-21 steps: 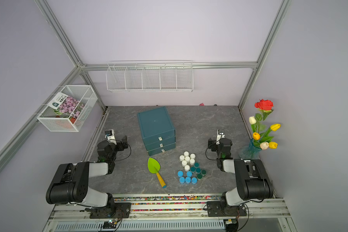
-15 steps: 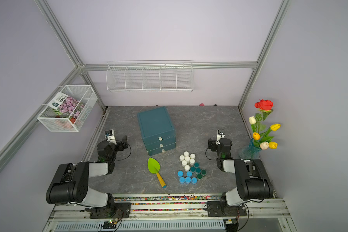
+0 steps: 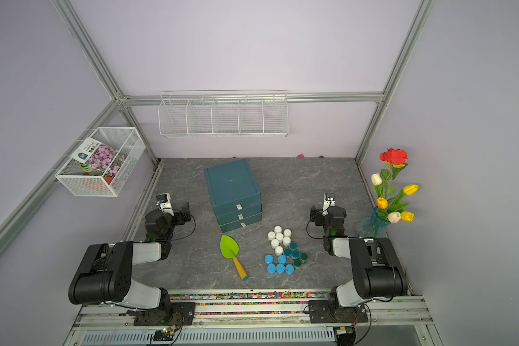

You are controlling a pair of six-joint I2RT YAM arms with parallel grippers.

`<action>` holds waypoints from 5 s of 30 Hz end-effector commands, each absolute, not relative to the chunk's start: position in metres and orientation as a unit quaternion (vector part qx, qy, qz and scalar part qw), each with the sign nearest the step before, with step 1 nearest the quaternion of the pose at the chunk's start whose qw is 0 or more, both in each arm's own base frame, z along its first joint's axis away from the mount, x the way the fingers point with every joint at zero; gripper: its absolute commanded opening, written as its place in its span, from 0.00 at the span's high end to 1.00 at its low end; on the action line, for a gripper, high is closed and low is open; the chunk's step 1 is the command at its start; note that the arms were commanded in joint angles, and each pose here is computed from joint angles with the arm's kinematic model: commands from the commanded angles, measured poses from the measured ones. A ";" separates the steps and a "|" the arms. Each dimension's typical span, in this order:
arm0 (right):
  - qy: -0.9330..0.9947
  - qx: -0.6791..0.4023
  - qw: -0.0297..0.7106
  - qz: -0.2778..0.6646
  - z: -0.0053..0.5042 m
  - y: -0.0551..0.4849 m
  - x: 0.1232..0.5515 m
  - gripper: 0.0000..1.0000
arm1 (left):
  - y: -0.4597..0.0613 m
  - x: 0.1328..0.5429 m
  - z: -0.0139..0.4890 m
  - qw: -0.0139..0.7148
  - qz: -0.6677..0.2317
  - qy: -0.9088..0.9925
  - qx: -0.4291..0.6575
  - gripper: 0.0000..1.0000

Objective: Put the paint cans in the drawer according to color
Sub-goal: Open the drawer in the storage box.

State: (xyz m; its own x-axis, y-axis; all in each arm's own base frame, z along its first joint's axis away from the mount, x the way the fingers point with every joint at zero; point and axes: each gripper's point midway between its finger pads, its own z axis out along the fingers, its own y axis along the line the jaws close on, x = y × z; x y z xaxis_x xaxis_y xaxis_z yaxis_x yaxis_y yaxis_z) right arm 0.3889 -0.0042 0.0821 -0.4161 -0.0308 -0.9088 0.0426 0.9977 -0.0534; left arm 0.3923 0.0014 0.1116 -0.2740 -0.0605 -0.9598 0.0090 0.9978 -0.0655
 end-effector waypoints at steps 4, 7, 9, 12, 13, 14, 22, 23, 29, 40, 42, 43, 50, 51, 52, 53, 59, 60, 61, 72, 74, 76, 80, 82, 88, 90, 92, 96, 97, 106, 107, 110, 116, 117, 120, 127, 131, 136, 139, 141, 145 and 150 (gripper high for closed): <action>0.840 -0.035 0.540 -0.053 0.136 0.014 0.400 0.01 | 0.016 0.403 0.163 0.593 0.017 0.802 -0.069 0.00; 0.787 -0.094 0.608 -0.051 0.207 0.052 0.405 0.01 | 0.022 0.405 0.213 0.601 -0.005 0.788 -0.131 0.00; 0.757 -0.101 0.643 -0.048 0.264 0.074 0.404 0.01 | 0.017 0.403 0.247 0.606 -0.046 0.778 -0.159 0.00; 0.790 0.073 0.608 0.043 0.306 0.067 0.403 0.01 | 0.015 0.397 0.277 0.585 -0.139 0.755 -0.259 0.00; 0.820 0.146 0.551 0.057 0.294 0.058 0.394 0.01 | 0.004 0.398 0.284 0.583 -0.184 0.751 -0.251 0.00; 0.840 0.190 0.504 0.058 0.283 0.052 0.385 0.01 | -0.007 0.399 0.290 0.583 -0.224 0.746 -0.232 0.00; 0.920 0.013 0.350 0.177 0.244 0.171 0.317 0.09 | -0.069 0.373 0.276 0.483 -0.305 0.802 -0.175 0.00; 0.921 -0.014 0.343 0.182 0.242 0.186 0.304 0.16 | -0.073 0.366 0.273 0.473 -0.310 0.806 -0.173 0.00; 0.934 -0.107 0.252 0.229 0.212 0.268 0.246 0.31 | -0.091 0.329 0.247 0.416 -0.357 0.813 -0.194 0.00; 0.914 -0.062 0.244 0.317 0.210 0.336 0.274 0.50 | -0.131 0.301 0.234 0.398 -0.340 0.842 -0.134 0.04; 0.913 -0.051 0.246 0.321 0.212 0.339 0.279 0.54 | -0.136 0.299 0.234 0.397 -0.345 0.841 -0.132 0.05; 0.911 -0.047 0.250 0.326 0.214 0.342 0.282 0.54 | -0.138 0.299 0.234 0.395 -0.346 0.841 -0.132 0.05; 0.905 -0.040 0.255 0.337 0.219 0.355 0.292 0.55 | -0.142 0.295 0.235 0.395 -0.360 0.835 -0.129 0.07; 0.906 -0.039 0.252 0.337 0.217 0.357 0.293 0.55 | -0.142 0.295 0.236 0.395 -0.360 0.835 -0.130 0.07; 0.907 -0.037 0.250 0.337 0.216 0.358 0.294 0.55 | -0.143 0.295 0.236 0.395 -0.362 0.835 -0.128 0.08; 0.907 -0.037 0.250 0.337 0.215 0.359 0.295 0.56 | -0.143 0.295 0.236 0.396 -0.364 0.833 -0.127 0.08; 0.909 -0.027 0.256 0.329 0.215 0.358 0.307 0.62 | -0.147 0.295 0.238 0.394 -0.378 0.828 -0.126 0.14; 0.909 -0.025 0.257 0.328 0.215 0.357 0.308 0.64 | -0.147 0.295 0.239 0.395 -0.379 0.827 -0.126 0.15; 0.909 -0.023 0.257 0.326 0.214 0.357 0.310 0.67 | -0.147 0.295 0.239 0.395 -0.380 0.827 -0.126 0.16; 0.914 0.009 0.266 0.307 0.210 0.330 0.340 0.98 | -0.150 0.294 0.235 0.386 -0.392 0.824 -0.134 0.17; 0.914 0.012 0.265 0.308 0.211 0.327 0.343 1.00 | -0.150 0.295 0.235 0.386 -0.393 0.824 -0.135 0.17; 0.915 0.012 0.262 0.307 0.209 0.324 0.344 1.00 | -0.150 0.295 0.234 0.385 -0.393 0.824 -0.135 0.17; 0.917 0.010 0.253 0.309 0.206 0.323 0.341 1.00 | -0.151 0.296 0.234 0.384 -0.395 0.823 -0.137 0.17; 0.918 0.012 0.249 0.309 0.205 0.323 0.338 1.00 | -0.152 0.296 0.235 0.384 -0.395 0.823 -0.137 0.17; 0.925 -0.008 0.232 0.302 0.204 0.321 0.314 1.00 | -0.151 0.296 0.237 0.385 -0.395 0.822 -0.137 0.17; 0.927 -0.023 0.224 0.301 0.203 0.324 0.301 1.00 | -0.151 0.296 0.236 0.385 -0.394 0.823 -0.137 0.17; 0.929 -0.036 0.215 0.300 0.201 0.325 0.288 1.00 | -0.150 0.295 0.237 0.386 -0.393 0.823 -0.138 0.17; 0.933 -0.064 0.194 0.294 0.194 0.327 0.263 1.00 | -0.149 0.294 0.235 0.387 -0.390 0.824 -0.140 0.17; 0.934 -0.069 0.190 0.294 0.193 0.326 0.258 1.00 | -0.149 0.294 0.236 0.387 -0.391 0.823 -0.141 0.17; 0.937 -0.099 0.171 0.289 0.195 0.318 0.223 1.00 | -0.146 0.292 0.236 0.389 -0.387 0.823 -0.145 0.17; 0.937 -0.100 0.168 0.289 0.194 0.317 0.220 1.00 | -0.146 0.292 0.236 0.389 -0.387 0.824 -0.144 0.17; 0.939 -0.106 0.161 0.286 0.196 0.314 0.211 1.00 | -0.145 0.291 0.235 0.389 -0.385 0.824 -0.145 0.17; 0.940 -0.106 0.150 0.286 0.193 0.306 0.198 1.00 | -0.147 0.289 0.235 0.385 -0.388 0.825 -0.142 0.17; 0.941 -0.105 0.149 0.285 0.192 0.305 0.197 1.00 | -0.147 0.289 0.235 0.385 -0.389 0.825 -0.142 0.17; 0.941 -0.104 0.147 0.287 0.192 0.305 0.194 1.00 | -0.146 0.288 0.236 0.386 -0.387 0.825 -0.141 0.17; 0.941 -0.102 0.151 0.284 0.196 0.302 0.188 1.00 | -0.145 0.284 0.237 0.386 -0.386 0.827 -0.138 0.17; 0.942 -0.101 0.152 0.281 0.199 0.299 0.184 1.00 | -0.144 0.283 0.239 0.388 -0.387 0.825 -0.138 0.17; 0.943 -0.101 0.152 0.278 0.197 0.298 0.184 1.00 | -0.144 0.282 0.240 0.387 -0.390 0.824 -0.139 0.17; 0.944 -0.102 0.153 0.274 0.196 0.302 0.188 1.00 | -0.145 0.282 0.239 0.386 -0.391 0.824 -0.140 0.17; 0.945 -0.100 0.157 0.270 0.197 0.302 0.191 1.00 | -0.144 0.281 0.238 0.386 -0.391 0.824 -0.140 0.17; 0.943 -0.096 0.167 0.270 0.201 0.304 0.195 0.99 | -0.145 0.280 0.239 0.386 -0.392 0.823 -0.139 0.17; 0.943 -0.093 0.172 0.268 0.203 0.306 0.200 0.91 | -0.145 0.280 0.241 0.386 -0.394 0.823 -0.138 0.17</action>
State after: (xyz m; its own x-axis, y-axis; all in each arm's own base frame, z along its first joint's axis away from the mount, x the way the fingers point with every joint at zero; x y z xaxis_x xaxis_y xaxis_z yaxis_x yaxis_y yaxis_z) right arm 0.1922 0.3046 0.2010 -0.9286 -0.1005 -0.3572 -0.2782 0.8258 0.4906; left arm 0.2849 -0.1437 0.2433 -0.6496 -0.5396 -0.5356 0.0779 0.6535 -0.7529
